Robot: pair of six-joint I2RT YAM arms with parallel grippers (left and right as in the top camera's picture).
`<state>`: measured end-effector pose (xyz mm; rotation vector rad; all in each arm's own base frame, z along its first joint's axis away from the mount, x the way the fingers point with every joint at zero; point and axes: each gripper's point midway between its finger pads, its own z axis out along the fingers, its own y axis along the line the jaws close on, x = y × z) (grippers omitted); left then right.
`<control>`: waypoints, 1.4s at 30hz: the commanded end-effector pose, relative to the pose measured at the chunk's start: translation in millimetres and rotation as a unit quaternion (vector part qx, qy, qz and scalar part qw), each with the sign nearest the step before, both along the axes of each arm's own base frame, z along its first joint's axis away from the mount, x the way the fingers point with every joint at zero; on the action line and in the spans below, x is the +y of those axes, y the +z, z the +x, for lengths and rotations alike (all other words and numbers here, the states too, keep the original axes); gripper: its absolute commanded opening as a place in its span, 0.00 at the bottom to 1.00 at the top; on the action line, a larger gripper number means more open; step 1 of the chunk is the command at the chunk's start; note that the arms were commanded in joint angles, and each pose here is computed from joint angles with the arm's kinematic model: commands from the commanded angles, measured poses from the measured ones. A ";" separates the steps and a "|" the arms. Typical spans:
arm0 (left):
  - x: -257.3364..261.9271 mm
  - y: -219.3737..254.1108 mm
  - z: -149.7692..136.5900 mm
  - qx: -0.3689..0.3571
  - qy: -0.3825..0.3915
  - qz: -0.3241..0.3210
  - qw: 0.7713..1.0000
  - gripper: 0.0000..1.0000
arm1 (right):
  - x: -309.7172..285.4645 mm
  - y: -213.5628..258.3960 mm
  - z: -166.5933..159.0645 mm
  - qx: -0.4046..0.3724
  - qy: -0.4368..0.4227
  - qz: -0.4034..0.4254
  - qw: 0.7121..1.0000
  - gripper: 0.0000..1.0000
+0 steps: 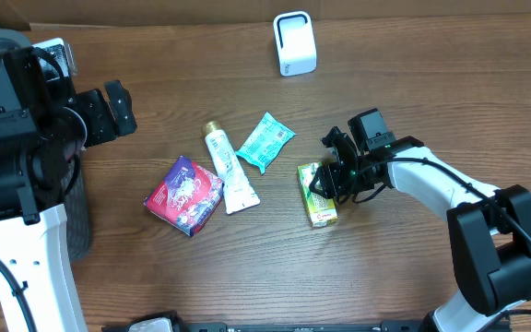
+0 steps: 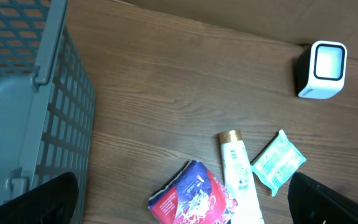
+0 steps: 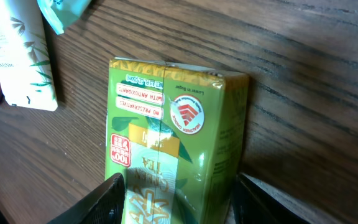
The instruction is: Scan the item barcode
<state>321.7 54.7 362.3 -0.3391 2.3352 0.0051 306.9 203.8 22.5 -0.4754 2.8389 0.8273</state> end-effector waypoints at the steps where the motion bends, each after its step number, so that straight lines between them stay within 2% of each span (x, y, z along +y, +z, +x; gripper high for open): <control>1: 2.9 4.3 0.3 -0.005 0.006 0.004 1.000 1.00 | 1.1 -9.5 -11.6 0.016 0.003 0.006 1.000 0.56; 5: 2.9 4.3 0.3 -0.005 0.006 0.004 1.000 0.99 | -1.2 -17.4 -17.8 0.021 0.000 0.006 1.000 0.56; 8: 2.9 4.2 0.3 -0.005 0.006 0.004 1.000 1.00 | -1.7 -21.4 -19.0 0.022 -0.008 0.008 1.000 0.47; 11: 2.9 4.3 0.3 -0.005 0.006 0.004 1.000 1.00 | -2.3 -23.8 -20.6 0.022 -0.009 0.008 1.000 0.31; 12: 2.9 4.2 0.3 -0.005 0.006 0.004 1.000 1.00 | -2.4 -23.8 -20.5 0.023 -0.010 0.008 1.000 0.18; 13: 2.9 4.2 0.3 -0.005 0.006 0.004 1.000 1.00 | -2.4 -23.7 -20.4 0.025 -0.013 0.008 1.000 0.10; 15: 2.9 4.3 0.3 -0.005 0.006 0.004 1.000 1.00 | -2.9 -23.1 -19.2 0.027 -0.020 0.009 0.999 0.04; 25: 2.9 4.3 0.3 -0.005 0.006 0.004 1.000 1.00 | 16.9 11.4 -14.7 0.055 -0.004 0.069 0.996 0.04; 31: 2.9 4.3 0.3 -0.005 0.006 0.004 1.000 1.00 | 31.6 60.2 -14.2 0.106 0.005 0.147 0.983 0.03; 37: 2.9 4.3 0.3 -0.005 0.006 0.004 1.000 1.00 | 33.2 126.6 -1.6 0.133 0.013 0.311 0.941 0.03; 42: 2.9 4.3 0.3 -0.005 0.006 0.004 1.000 1.00 | 14.3 185.9 8.3 0.111 0.048 0.470 0.874 0.04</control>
